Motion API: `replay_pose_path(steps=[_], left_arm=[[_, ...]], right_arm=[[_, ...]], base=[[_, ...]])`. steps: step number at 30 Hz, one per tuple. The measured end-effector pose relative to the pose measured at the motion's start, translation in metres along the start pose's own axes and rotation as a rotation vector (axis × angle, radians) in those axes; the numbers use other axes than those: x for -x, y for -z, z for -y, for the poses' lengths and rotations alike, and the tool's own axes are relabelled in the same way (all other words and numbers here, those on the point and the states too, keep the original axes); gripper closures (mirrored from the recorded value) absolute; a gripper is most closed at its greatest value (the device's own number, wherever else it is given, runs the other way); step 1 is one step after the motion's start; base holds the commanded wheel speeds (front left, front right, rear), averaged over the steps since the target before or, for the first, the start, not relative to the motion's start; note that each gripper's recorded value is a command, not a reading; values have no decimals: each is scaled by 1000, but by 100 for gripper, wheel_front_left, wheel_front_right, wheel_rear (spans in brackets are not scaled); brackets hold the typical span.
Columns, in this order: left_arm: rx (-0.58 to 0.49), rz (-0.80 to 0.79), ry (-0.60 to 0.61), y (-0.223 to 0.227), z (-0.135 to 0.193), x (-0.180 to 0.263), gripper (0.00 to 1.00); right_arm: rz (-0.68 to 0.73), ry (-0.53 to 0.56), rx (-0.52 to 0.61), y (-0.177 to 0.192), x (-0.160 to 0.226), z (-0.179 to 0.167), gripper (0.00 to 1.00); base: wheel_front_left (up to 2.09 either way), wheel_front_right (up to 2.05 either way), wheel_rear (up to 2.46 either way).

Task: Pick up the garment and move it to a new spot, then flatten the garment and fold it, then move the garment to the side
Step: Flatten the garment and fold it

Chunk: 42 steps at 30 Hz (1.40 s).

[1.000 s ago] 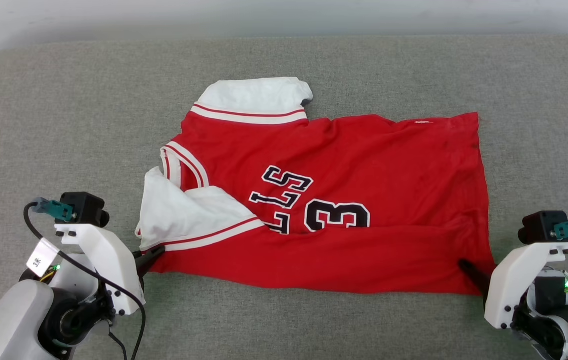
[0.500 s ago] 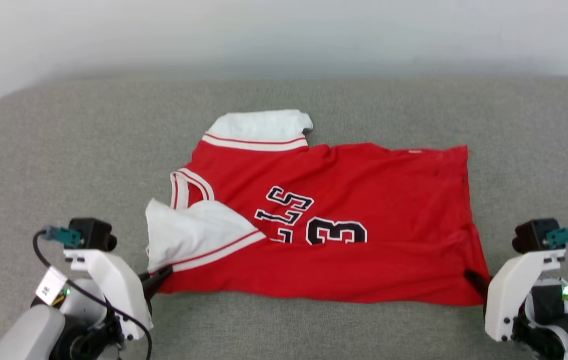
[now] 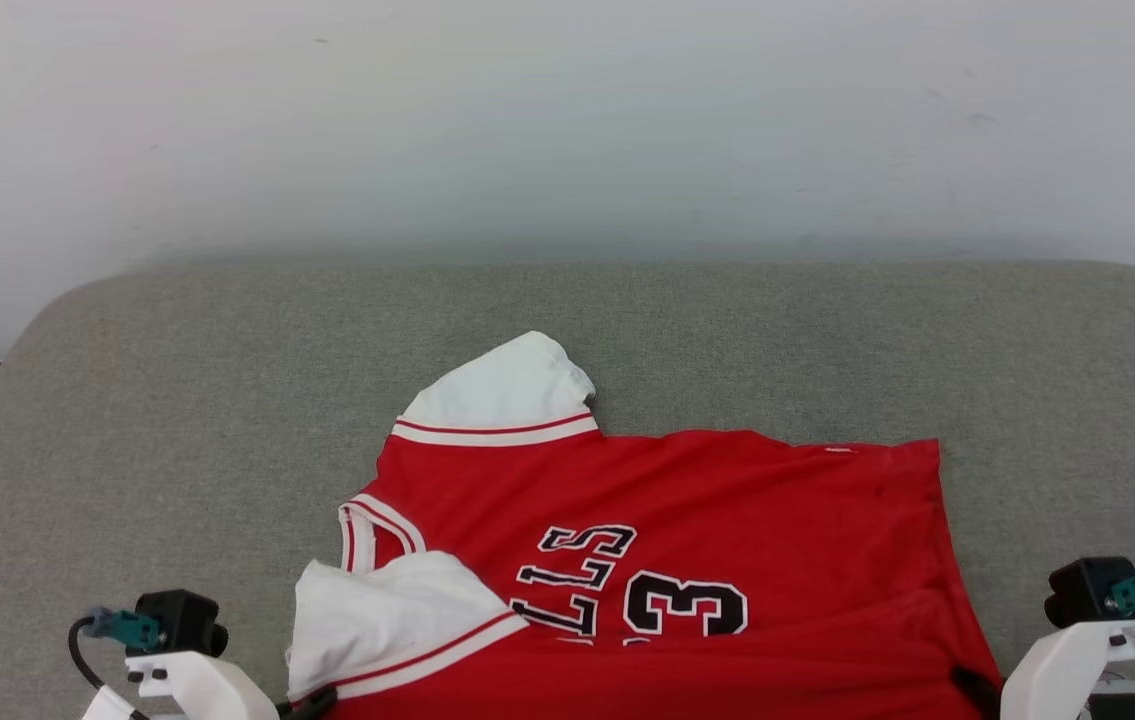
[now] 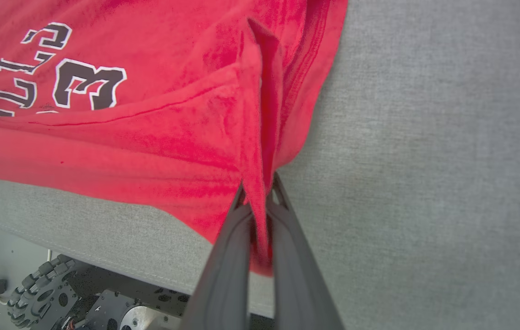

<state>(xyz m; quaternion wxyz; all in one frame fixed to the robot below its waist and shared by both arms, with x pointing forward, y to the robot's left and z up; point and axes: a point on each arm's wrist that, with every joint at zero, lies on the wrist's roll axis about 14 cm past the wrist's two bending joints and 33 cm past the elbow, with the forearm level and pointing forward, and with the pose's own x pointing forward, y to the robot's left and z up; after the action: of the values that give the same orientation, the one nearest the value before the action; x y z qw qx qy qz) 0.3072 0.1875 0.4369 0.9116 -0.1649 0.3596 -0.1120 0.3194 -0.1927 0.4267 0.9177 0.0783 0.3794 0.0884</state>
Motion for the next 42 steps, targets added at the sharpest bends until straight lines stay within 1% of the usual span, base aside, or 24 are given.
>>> replay_pose_path(steps=[6,8,9,10,11,12,13,14,16,19,23,24,27,31,35,38,42], left_arm=[[77,-66,-13,33,-3,0,100],[96,-61,-13,37,-3,-4,100],[102,-71,-16,41,-4,-5,100],[99,-76,-23,45,-6,-7,100],[97,-74,-36,47,-9,-9,80],[103,-77,-34,47,-8,-11,51],[105,-70,-24,47,-6,-13,9],[102,-59,-22,45,-5,-14,0],[93,-38,-22,42,-6,-16,0],[62,25,-25,30,-6,-16,0],[-1,143,-35,6,-6,-15,0],[-33,204,-39,-6,-6,-13,0],[-72,310,-40,-27,-2,-10,0],[-129,445,-39,-54,6,-6,0],[-183,573,-29,-81,15,-2,0],[-217,642,-15,-97,23,-4,0],[-244,685,11,-116,33,-16,0]], right_arm=[[-54,7,-55,30,3,1,100],[-67,11,-72,39,2,1,100],[-68,10,-82,41,1,1,98],[-71,12,-88,45,0,1,77],[-73,13,-97,48,-1,1,20],[-68,12,-105,49,-2,1,0],[-57,12,-105,48,-3,1,0],[-39,14,-108,46,-3,2,0],[13,15,-107,39,-3,2,0],[159,6,-92,15,1,-3,0],[376,14,-54,-19,13,-5,0],[463,24,-23,-31,19,-5,0],[576,40,12,-48,30,-5,0],[678,58,48,-62,42,-6,0],[745,62,57,-77,50,-9,0],[772,69,65,-87,54,-10,0],[812,83,78,-108,56,-7,0]], base=[[0,0,0],[0,0,0],[0,0,0],[0,0,0],[0,0,0],[0,0,0],[0,0,0],[0,0,0],[0,0,0],[0,0,0],[0,0,0],[0,0,0],[0,0,0],[0,0,0],[0,0,0],[0,0,0],[0,0,0]])
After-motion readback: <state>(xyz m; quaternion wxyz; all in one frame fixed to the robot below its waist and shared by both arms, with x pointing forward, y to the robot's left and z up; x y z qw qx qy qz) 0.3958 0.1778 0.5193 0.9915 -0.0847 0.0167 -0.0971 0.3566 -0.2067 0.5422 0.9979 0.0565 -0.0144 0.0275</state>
